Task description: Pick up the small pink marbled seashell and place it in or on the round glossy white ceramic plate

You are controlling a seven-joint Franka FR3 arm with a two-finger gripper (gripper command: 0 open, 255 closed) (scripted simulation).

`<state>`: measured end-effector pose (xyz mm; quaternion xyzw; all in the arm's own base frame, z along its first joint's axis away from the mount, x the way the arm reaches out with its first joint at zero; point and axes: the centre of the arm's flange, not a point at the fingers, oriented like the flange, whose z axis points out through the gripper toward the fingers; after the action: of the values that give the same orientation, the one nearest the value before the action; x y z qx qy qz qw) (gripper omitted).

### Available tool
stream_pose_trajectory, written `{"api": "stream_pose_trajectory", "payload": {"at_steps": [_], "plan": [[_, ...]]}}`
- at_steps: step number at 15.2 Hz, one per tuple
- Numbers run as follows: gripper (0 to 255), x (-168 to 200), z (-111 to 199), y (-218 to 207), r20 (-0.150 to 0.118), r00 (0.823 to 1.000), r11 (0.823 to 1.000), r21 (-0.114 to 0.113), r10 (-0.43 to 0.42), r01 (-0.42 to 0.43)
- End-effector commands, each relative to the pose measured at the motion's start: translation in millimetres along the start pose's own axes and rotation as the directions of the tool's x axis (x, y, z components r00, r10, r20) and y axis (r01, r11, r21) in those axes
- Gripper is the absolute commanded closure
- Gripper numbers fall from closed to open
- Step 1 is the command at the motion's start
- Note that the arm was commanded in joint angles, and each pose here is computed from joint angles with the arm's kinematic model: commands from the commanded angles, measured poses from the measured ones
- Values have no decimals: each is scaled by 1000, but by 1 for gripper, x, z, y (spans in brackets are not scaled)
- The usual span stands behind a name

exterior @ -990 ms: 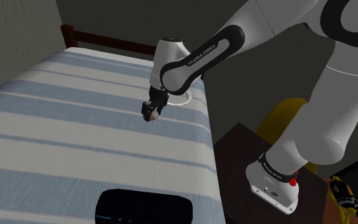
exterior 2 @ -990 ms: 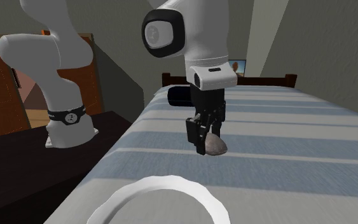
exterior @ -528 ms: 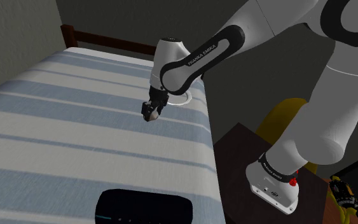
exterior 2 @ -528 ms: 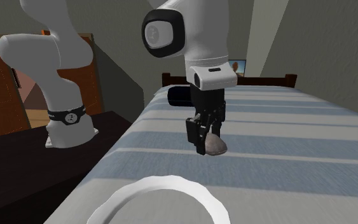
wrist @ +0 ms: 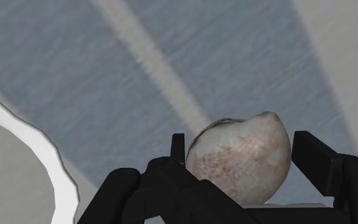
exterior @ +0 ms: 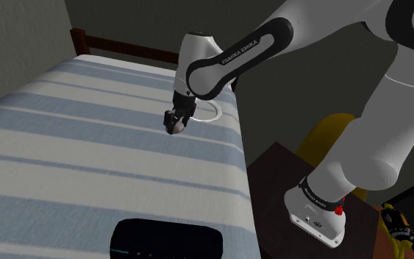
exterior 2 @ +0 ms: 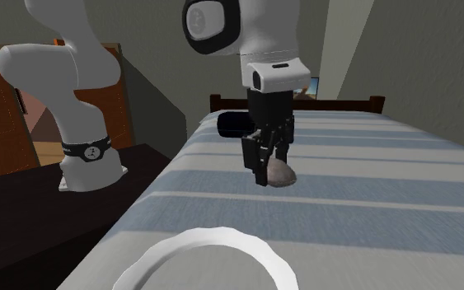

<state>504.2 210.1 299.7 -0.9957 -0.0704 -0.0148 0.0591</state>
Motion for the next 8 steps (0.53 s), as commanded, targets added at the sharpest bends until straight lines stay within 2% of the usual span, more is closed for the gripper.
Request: {"api": "stream_pose_trajectory", "payload": {"at_steps": [1,8], "plan": [[255,0,-11,-1,0,1000,1000,0,0,0],[255,1,-47,-6,0,1000,1000,0,0,0]]}}
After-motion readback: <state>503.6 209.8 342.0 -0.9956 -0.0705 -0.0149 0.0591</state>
